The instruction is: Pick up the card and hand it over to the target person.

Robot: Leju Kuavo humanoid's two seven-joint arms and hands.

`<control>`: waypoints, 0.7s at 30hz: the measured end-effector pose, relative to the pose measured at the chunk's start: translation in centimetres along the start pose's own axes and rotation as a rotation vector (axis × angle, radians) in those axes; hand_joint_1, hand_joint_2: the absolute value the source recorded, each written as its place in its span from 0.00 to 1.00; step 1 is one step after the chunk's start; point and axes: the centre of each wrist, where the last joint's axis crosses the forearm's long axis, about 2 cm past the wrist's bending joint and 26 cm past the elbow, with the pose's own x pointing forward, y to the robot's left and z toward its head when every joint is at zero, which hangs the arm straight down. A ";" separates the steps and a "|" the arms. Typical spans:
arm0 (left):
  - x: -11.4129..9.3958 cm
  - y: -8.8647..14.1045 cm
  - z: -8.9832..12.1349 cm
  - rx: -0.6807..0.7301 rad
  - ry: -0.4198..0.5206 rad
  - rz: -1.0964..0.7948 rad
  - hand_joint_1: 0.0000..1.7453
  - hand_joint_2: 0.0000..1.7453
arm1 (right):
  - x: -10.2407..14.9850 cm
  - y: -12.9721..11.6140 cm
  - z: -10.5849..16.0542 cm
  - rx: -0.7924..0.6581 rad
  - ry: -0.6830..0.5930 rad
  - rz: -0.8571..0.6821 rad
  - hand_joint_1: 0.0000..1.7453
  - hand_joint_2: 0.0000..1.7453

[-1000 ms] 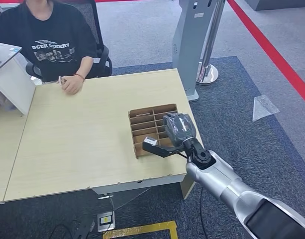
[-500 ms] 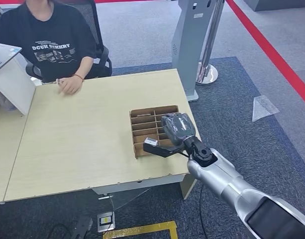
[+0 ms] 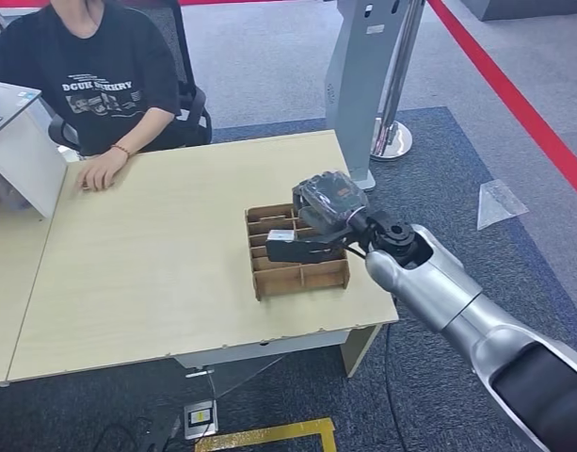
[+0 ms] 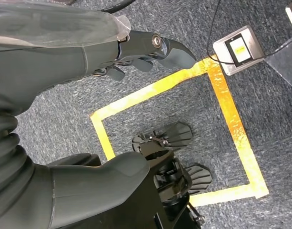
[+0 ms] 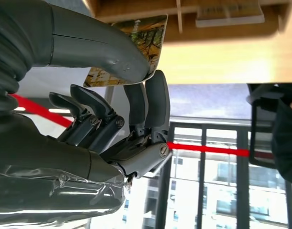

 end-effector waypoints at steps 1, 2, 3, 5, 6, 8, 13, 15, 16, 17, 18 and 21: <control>-0.1 0.0 0.0 0.005 0.005 0.004 0.00 1.00 | -0.4 -1.8 -0.3 -0.024 0.001 0.004 1.00 1.00; -0.2 0.1 0.1 0.006 0.007 0.005 0.00 1.00 | -0.8 -3.2 -0.5 -0.040 0.003 0.006 1.00 1.00; -0.3 0.1 0.1 0.009 0.012 0.006 0.00 1.00 | -1.2 -4.6 -0.7 -0.067 0.012 0.006 1.00 1.00; -0.5 0.0 0.2 0.012 0.019 0.006 0.00 1.00 | -2.0 -6.5 -1.0 -0.126 0.047 -0.018 1.00 1.00; -0.5 0.0 0.2 0.012 0.022 0.002 0.00 1.00 | -2.4 -7.0 -1.2 -0.173 0.071 -0.052 1.00 1.00; -0.4 -0.3 0.2 0.007 0.022 -0.010 0.00 1.00 | -2.8 -6.1 -1.8 -0.249 0.130 -0.129 1.00 1.00; 0.4 -0.8 0.2 -0.001 0.012 -0.026 0.00 1.00 | -0.9 2.2 -4.6 -0.320 0.272 -0.318 1.00 1.00; 0.5 -1.0 0.2 0.001 0.008 -0.025 0.00 1.00 | 0.7 5.0 -5.9 -0.314 0.314 -0.346 1.00 1.00; 0.5 -1.0 0.2 0.002 0.008 -0.025 0.00 1.00 | 1.6 6.1 -6.5 -0.307 0.329 -0.350 1.00 1.00; 0.5 -1.1 0.2 0.001 0.007 -0.027 0.00 1.00 | 2.5 6.9 -7.1 -0.299 0.339 -0.352 1.00 1.00; 0.5 -1.1 0.2 0.000 0.007 -0.030 0.00 1.00 | 3.5 7.5 -7.6 -0.289 0.349 -0.353 1.00 1.00; 0.3 -1.4 0.4 -0.001 0.015 -0.032 0.00 1.00 | 6.1 8.4 -8.7 -0.270 0.365 -0.332 1.00 1.00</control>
